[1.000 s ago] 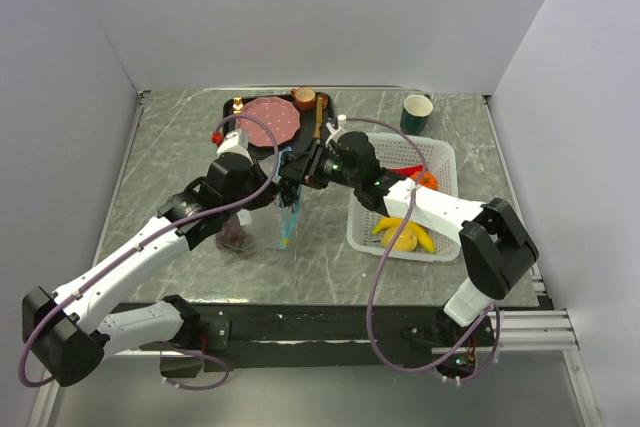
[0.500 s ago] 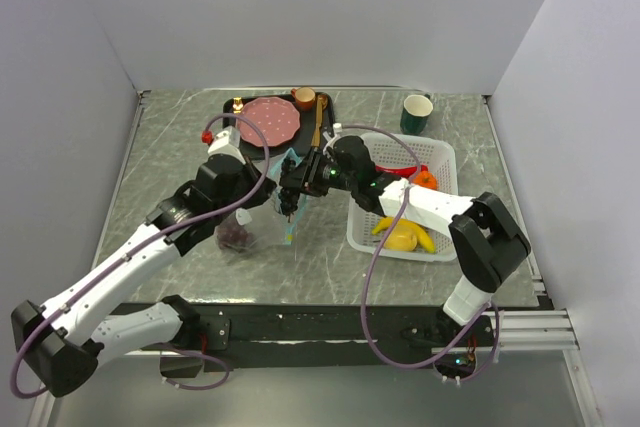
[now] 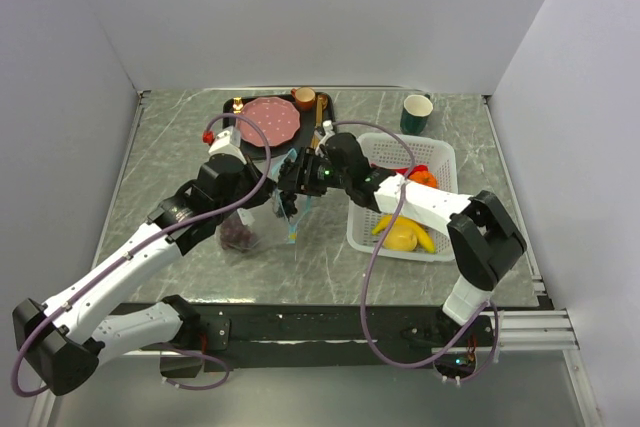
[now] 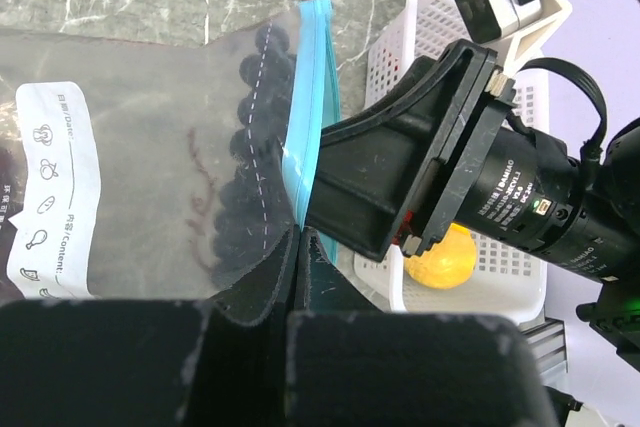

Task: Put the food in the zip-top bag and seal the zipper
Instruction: Place the fake fruit in the zipper food storage bag.

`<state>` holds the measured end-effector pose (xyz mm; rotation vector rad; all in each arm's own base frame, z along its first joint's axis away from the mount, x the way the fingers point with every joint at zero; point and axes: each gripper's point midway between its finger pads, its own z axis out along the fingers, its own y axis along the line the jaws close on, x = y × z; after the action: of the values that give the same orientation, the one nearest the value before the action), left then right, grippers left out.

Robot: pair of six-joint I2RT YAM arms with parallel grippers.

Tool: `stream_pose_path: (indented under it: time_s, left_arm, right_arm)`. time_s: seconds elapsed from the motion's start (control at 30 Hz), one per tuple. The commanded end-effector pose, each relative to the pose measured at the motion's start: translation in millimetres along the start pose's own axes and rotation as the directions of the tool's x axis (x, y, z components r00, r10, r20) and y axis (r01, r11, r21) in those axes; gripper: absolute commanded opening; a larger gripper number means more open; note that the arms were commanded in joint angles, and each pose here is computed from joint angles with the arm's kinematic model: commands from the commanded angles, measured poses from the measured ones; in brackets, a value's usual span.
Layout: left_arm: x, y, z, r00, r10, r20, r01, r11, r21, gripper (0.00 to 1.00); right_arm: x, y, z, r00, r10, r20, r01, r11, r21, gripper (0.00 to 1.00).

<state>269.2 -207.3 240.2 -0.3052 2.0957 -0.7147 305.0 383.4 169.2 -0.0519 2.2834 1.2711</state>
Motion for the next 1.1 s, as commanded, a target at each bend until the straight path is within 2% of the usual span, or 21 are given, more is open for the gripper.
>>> stream_pose_path:
  time_s: [0.0,0.1,0.27,0.5,0.57,0.6,0.63,0.7,0.73,0.87,0.93,1.07]
  left_arm:
    - [-15,-21,-6,0.998,-0.037,0.043,0.033,0.996,0.084,0.01]
    - [-16,-22,-5,0.998,-0.035,0.043,0.031,0.996,0.082,0.01]
    - [-17,-21,-6,0.998,-0.036,0.045,0.032,0.997,0.074,0.01]
    - [-15,-18,-3,0.999,-0.026,0.039,0.024,0.998,0.057,0.01]
    - [-12,-17,-1,0.999,-0.022,0.031,0.020,0.998,0.058,0.01]
    - [-11,-17,-1,0.999,-0.021,0.028,0.020,0.998,0.061,0.01]
    - [-9,-16,1,1.000,-0.018,0.021,0.017,0.998,0.057,0.01]
    - [-8,-15,2,1.000,-0.014,0.017,0.013,0.999,0.053,0.01]
    - [-5,-14,3,1.000,-0.011,0.010,0.010,0.999,0.053,0.01]
    - [-2,-13,4,1.000,-0.002,0.005,0.001,0.998,0.063,0.01]
    - [-4,-15,3,1.000,0.010,0.012,-0.011,0.997,0.075,0.01]
    - [-4,-13,3,1.000,0.012,0.010,-0.012,0.998,0.061,0.01]
  right_arm:
    - [-11,16,0,0.996,-0.088,0.006,0.088,0.996,-0.015,0.66]
    - [-8,12,1,0.995,-0.100,-0.012,0.100,0.995,0.000,0.74]
    - [-17,3,-14,0.991,-0.124,0.041,0.121,0.990,0.072,0.75]
    - [-41,-30,-72,0.960,-0.193,0.201,0.122,0.939,0.320,0.77]
    - [-49,-46,-100,0.937,-0.233,0.261,0.107,0.901,0.421,0.79]
    - [-55,-45,-116,0.922,-0.248,0.297,0.099,0.893,0.439,0.90]
    - [-59,-70,-133,0.911,-0.259,0.322,0.048,0.840,0.540,0.99]
    - [-62,-87,-154,0.902,-0.254,0.348,-0.004,0.804,0.595,1.00]
    - [-64,-111,-169,0.901,-0.251,0.353,-0.047,0.754,0.655,1.00]
    - [-62,-165,-199,0.913,-0.201,0.354,-0.141,0.661,0.737,1.00]
    - [-56,-180,-209,0.925,-0.188,0.332,-0.153,0.615,0.774,1.00]
    - [-55,-198,-233,0.911,-0.186,0.368,-0.225,0.524,0.822,1.00]
